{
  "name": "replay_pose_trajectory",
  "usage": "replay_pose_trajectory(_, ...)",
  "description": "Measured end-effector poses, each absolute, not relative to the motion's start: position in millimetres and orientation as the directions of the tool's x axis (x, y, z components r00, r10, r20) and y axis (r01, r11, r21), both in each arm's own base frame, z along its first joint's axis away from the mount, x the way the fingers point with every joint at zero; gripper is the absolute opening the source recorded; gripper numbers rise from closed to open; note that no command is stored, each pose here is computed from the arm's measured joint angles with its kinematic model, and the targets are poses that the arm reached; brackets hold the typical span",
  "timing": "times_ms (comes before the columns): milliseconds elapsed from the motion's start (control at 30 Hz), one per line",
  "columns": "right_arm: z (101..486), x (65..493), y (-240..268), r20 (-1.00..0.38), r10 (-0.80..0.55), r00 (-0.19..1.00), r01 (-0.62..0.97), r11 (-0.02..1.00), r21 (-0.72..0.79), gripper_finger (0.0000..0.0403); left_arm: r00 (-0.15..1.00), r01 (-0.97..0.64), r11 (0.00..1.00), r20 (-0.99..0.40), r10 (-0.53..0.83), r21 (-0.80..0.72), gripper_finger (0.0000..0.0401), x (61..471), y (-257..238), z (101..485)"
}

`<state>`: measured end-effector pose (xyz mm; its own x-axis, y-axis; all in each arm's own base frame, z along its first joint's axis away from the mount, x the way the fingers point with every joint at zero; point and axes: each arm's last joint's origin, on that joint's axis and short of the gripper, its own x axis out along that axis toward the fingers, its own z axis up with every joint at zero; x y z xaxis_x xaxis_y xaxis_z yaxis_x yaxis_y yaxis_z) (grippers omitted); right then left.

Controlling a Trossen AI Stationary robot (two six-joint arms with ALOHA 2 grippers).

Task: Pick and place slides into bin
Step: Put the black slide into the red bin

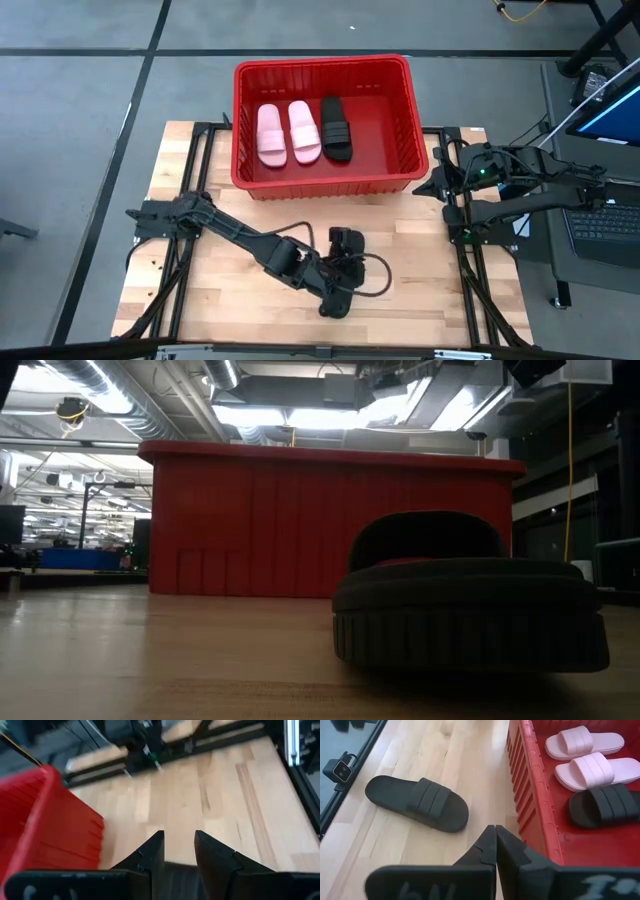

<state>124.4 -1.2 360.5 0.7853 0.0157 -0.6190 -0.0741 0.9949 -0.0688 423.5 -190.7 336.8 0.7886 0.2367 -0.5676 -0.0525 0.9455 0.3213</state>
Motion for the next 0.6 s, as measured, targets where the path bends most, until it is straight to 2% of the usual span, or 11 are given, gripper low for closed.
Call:
replay_pose_trajectory(167, 360, 124, -1, -0.621, 0.015, 0.783, -0.077, 0.994, -0.072, 0.0005, 0.704, 0.003, 0.938, -0.667, 0.244, 0.346, 0.0102, 426, -200, 317)
replay_pose_trajectory(267, 360, 124, -1, -0.621, 0.015, 0.783, -0.078, 0.994, -0.073, 0.0005, 0.682, -0.025, 0.954, -0.692, 0.234, 0.298, 0.0102, 428, -201, 309)
replay_pose_trajectory(433, 360, 124, -1, -0.624, 0.015, 0.782, -0.077, 0.994, -0.071, 0.0005, 0.565, -0.01, 0.96, -0.79, 0.237, 0.281, 0.0102, 425, -202, 286)
replay_pose_trajectory(600, 360, 124, -1, -0.627, 0.015, 0.779, -0.076, 0.995, -0.07, 0.0005, 0.53, 0.0, 0.951, -0.806, 0.262, 0.309, 0.0102, 432, -205, 264)
